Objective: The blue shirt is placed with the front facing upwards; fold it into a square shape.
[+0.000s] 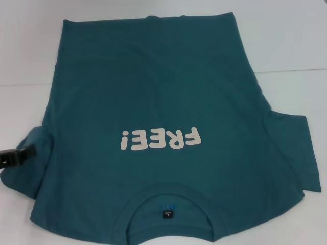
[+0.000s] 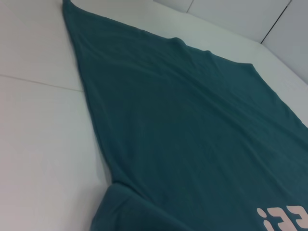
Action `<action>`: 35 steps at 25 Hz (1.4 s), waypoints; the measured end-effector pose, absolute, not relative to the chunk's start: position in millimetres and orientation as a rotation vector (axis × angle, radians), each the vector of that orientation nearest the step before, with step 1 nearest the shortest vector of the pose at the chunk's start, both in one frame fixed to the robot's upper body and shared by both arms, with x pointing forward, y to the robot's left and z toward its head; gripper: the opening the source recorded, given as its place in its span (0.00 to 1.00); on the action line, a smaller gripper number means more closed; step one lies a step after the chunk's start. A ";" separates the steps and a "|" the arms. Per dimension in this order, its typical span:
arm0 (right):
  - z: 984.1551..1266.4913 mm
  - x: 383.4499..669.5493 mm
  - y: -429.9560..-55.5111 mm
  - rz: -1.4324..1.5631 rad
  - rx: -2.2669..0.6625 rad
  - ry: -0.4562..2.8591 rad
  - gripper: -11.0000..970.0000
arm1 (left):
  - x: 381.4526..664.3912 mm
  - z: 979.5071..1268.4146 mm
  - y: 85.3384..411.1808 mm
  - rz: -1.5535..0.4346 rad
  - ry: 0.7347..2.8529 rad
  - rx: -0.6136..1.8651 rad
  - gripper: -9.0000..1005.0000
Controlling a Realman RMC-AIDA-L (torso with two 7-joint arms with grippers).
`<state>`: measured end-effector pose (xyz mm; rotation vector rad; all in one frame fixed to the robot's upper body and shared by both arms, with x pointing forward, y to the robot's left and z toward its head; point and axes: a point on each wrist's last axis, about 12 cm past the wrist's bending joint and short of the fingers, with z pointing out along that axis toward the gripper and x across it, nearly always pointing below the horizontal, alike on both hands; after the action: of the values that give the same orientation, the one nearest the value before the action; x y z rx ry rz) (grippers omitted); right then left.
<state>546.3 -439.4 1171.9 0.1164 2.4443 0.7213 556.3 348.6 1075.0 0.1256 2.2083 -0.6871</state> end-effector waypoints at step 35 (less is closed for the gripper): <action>1084.8 504.3 -372.6 0.976 -0.278 1.966 0.82 | 573.3 1098.9 303.8 -0.642 2.260 0.285 0.09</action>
<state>504.3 -372.6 1084.8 -0.2779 1.9660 0.9758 573.3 303.8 1098.9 0.2845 2.2603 -0.6423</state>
